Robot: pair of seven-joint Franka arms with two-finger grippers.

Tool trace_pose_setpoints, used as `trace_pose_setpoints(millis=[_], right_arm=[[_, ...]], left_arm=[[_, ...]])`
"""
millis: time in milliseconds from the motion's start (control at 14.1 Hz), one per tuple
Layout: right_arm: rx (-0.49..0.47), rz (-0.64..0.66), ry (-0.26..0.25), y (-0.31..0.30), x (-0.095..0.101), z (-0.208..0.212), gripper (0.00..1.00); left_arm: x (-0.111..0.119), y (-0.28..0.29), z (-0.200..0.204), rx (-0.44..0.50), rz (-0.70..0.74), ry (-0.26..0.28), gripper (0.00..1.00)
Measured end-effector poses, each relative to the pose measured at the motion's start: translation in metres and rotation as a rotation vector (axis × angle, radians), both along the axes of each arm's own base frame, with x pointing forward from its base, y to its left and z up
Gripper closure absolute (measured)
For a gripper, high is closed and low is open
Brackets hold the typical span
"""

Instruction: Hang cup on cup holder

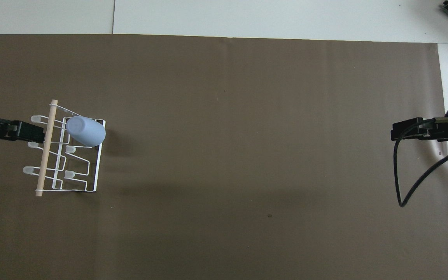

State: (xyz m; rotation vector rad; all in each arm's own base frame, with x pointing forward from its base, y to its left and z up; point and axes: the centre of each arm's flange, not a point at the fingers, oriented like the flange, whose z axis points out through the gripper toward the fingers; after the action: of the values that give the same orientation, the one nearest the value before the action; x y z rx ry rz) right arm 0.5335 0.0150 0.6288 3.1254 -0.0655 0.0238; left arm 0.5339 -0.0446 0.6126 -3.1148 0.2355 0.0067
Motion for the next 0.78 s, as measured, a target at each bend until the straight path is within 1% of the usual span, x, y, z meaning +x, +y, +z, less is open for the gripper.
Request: trace_pose_setpoints(millis=[71, 354, 566, 778], right_arm=[[0.0, 0.0, 0.0, 0.0, 0.0, 0.0, 0.0], [0.0, 0.0, -0.001, 0.0, 0.0, 0.0, 0.0], [-0.001, 0.0, -0.001, 0.0, 0.0, 0.0, 0.0], [-0.009, 0.0, -0.001, -0.001, 0.0, 0.0, 0.0]], left_arm=[[0.001, 0.0, 0.005, -0.002, 0.002, -0.007, 0.0], [0.006, 0.007, 0.021, -0.001, 0.017, 0.008, 0.0], [0.012, 0.024, 0.021, -0.002, 0.045, 0.02, 0.0], [0.011, 0.025, 0.021, -0.001, 0.047, 0.028, 0.0]])
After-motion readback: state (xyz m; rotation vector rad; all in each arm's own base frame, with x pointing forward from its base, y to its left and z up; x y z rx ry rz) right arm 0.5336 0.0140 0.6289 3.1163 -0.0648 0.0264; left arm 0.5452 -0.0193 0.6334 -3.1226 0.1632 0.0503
